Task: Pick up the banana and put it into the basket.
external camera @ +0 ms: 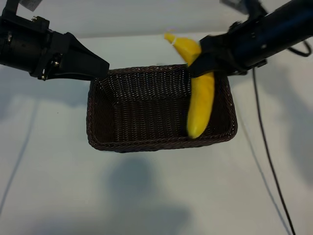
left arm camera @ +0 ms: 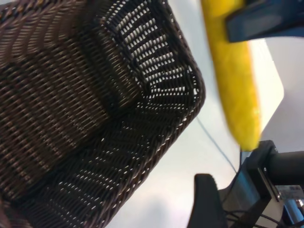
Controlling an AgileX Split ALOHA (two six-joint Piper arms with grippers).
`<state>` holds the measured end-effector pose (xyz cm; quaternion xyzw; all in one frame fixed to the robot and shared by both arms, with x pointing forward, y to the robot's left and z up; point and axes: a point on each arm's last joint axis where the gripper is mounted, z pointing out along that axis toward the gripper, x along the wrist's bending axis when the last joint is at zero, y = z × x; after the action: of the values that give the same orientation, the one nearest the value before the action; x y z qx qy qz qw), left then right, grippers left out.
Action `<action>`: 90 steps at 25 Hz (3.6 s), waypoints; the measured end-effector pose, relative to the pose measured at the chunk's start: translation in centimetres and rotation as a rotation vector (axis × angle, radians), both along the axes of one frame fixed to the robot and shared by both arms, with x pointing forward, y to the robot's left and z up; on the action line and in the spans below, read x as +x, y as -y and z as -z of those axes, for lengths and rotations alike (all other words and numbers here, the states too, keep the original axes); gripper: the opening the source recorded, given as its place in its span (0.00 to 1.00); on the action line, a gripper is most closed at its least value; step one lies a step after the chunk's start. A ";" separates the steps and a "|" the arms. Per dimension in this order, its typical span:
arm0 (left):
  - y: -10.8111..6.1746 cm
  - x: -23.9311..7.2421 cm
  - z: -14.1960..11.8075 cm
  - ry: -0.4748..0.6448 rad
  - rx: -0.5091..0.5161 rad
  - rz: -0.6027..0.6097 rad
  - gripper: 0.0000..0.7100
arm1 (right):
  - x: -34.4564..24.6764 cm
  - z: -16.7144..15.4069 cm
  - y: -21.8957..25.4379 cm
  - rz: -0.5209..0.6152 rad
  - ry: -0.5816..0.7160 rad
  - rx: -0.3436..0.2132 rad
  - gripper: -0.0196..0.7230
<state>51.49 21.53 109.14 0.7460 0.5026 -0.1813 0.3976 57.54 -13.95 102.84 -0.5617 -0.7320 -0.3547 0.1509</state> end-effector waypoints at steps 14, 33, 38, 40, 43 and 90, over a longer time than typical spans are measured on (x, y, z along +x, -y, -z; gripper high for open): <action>0.1 -0.1 -0.1 -0.009 -0.009 0.013 0.73 | 1.0 3.0 -2.5 -0.056 -0.025 -0.035 0.62; 0.1 -0.1 -0.1 -0.008 -0.012 0.013 0.73 | 1.0 2.9 -2.5 -0.054 -0.029 -0.036 0.80; 0.1 -0.1 -0.1 -0.008 -0.012 0.013 0.73 | 1.3 2.1 -2.7 -0.055 -0.013 -0.026 0.76; 0.1 -0.1 -0.1 -0.008 -0.012 0.013 0.73 | 1.5 1.4 -2.8 -0.074 -0.003 -0.021 0.75; 0.1 -0.1 -0.1 -0.008 -0.012 0.013 0.73 | 1.4 0.8 -2.7 -0.126 0.004 -0.051 0.75; 3.2 1.3 3.3 -0.144 -0.044 0.059 0.65 | 0.9 -6.7 5.5 -0.019 0.196 -0.056 0.63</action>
<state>52.79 18.33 105.86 0.7365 0.5037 -0.2573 0.3711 58.43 -19.42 109.54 -0.5212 -0.7582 -0.3861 0.0664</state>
